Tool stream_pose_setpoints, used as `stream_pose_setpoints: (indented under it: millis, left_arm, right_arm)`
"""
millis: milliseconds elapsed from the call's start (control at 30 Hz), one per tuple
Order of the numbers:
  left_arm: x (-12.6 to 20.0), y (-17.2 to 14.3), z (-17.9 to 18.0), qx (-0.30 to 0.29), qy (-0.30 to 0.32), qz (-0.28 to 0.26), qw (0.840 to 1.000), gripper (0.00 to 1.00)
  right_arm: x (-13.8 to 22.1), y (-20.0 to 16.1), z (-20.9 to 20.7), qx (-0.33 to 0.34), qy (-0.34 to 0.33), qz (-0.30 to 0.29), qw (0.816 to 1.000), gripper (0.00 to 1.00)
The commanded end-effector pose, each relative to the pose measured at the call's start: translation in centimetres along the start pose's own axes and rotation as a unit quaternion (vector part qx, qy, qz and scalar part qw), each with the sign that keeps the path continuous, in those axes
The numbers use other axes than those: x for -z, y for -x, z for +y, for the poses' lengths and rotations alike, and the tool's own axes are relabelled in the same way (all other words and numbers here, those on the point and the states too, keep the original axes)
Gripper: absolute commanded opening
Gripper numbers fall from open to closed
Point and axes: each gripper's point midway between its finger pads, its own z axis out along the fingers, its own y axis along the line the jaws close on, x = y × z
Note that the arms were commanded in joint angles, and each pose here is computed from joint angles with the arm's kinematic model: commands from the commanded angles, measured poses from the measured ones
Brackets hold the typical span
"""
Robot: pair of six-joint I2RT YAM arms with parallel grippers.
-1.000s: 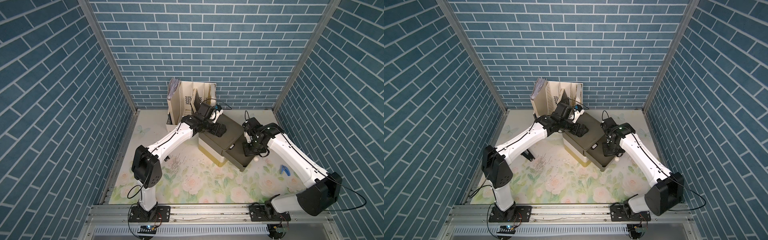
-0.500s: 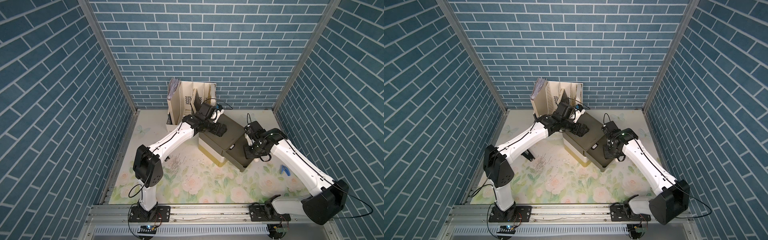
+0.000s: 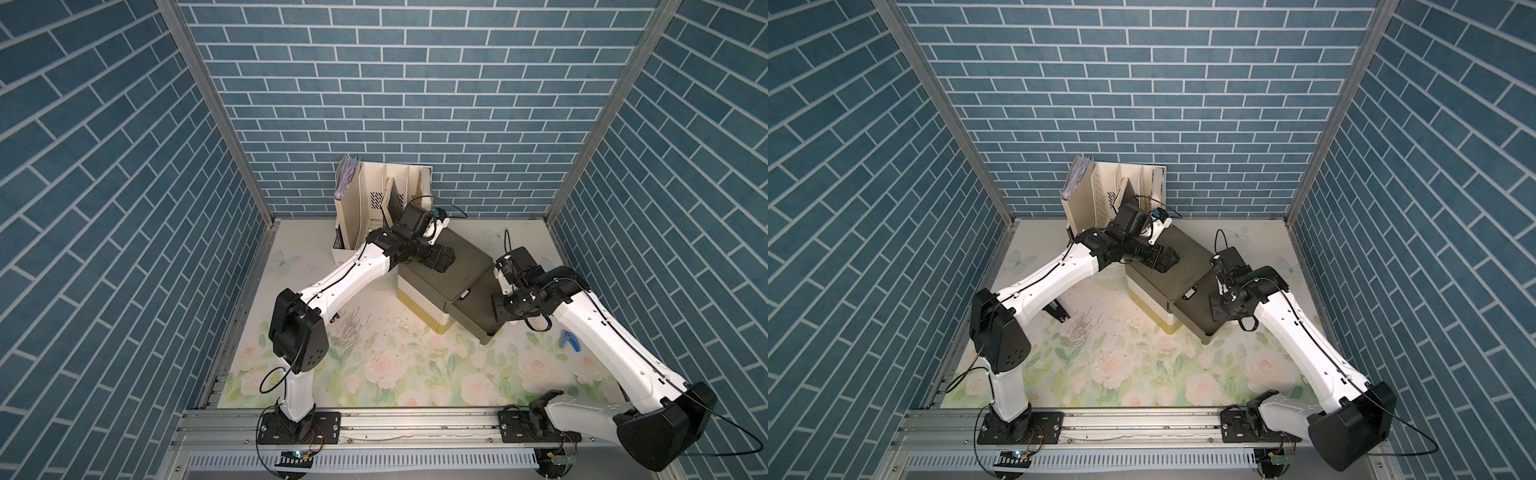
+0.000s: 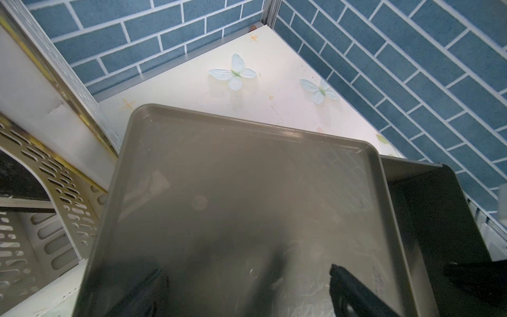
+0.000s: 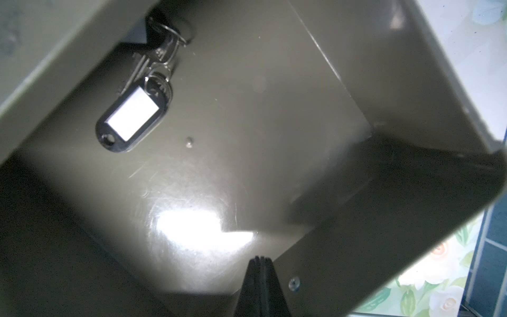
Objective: Take the keys out of the drawer
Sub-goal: Open the drawer in the storage box.
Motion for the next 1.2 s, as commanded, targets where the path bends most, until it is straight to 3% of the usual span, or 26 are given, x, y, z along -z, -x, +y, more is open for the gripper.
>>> stream_pose_setpoints:
  millis: [0, 267, 533, 1167]
  left_arm:
    - [-2.5, -5.7, 1.0, 0.025, 0.014, 0.101, 0.994, 0.96]
    - [-2.7, -6.0, 1.0, 0.026, 0.016, 0.106, 0.994, 0.96]
    - [-2.4, -5.7, 1.0, 0.022, 0.016, 0.100, 0.995, 0.96]
    - [-2.6, -5.8, 1.0, 0.016, 0.015, 0.102, 0.995, 0.96]
  right_arm:
    - [-0.3, -4.7, -1.5, 0.009, -0.027, 0.089, 0.996, 0.00]
    - [1.0, -1.2, -0.5, 0.010, -0.019, 0.059, 0.998, 0.00]
    - [0.2, -0.2, -0.1, 0.006, -0.028, 0.075, 0.997, 0.00]
    - [-0.6, -5.7, -1.2, -0.030, -0.026, 0.099, 0.994, 0.00]
